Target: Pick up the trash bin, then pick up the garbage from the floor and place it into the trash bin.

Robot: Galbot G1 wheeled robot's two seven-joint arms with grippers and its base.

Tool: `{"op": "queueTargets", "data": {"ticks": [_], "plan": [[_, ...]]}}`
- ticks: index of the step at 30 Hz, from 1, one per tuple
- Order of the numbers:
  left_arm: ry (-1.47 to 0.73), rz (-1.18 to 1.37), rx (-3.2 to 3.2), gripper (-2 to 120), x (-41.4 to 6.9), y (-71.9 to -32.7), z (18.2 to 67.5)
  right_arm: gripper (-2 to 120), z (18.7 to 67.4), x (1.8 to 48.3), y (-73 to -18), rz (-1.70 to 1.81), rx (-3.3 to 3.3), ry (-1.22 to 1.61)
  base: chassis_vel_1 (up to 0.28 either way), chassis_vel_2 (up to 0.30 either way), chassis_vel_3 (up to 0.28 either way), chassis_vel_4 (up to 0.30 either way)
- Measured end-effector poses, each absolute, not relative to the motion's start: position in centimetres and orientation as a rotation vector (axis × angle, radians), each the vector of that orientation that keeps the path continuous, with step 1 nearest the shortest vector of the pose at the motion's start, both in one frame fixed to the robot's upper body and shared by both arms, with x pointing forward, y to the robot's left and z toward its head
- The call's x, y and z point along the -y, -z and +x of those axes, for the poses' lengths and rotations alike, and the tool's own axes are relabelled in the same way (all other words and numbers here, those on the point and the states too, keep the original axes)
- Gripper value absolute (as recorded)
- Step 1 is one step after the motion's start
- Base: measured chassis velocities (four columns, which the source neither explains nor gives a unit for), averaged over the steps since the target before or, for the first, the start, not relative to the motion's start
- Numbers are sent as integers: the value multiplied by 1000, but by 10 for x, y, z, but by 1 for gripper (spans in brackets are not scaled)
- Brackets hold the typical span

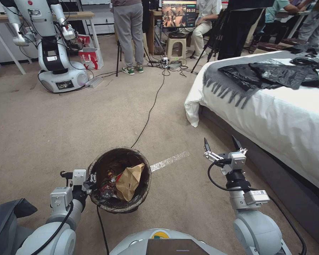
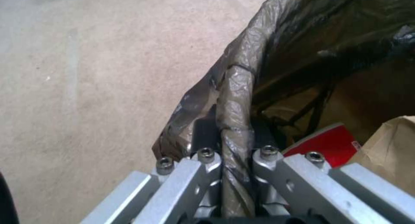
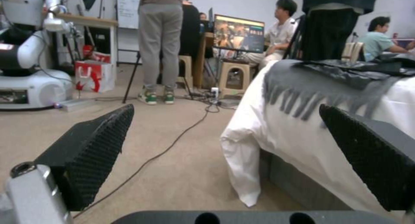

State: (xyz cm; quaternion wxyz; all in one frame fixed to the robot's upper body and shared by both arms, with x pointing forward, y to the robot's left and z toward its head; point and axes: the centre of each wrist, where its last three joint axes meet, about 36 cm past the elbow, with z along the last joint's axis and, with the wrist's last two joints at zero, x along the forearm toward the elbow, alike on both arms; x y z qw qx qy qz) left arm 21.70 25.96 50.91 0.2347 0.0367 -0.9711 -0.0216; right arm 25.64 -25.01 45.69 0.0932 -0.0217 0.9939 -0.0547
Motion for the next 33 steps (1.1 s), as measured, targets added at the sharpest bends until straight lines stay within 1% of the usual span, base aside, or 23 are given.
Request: {"op": "queueTargets", "data": {"ticks": [21,33], "plan": [[59,102,2667,2,-259,-509,217,100,258,250,-457,-65,-2953,162,42,41,36,35],[60,105,2671,2,-259,-509,217,100,257,249,-457,-61,-2954,160,0,0,0,0]]}}
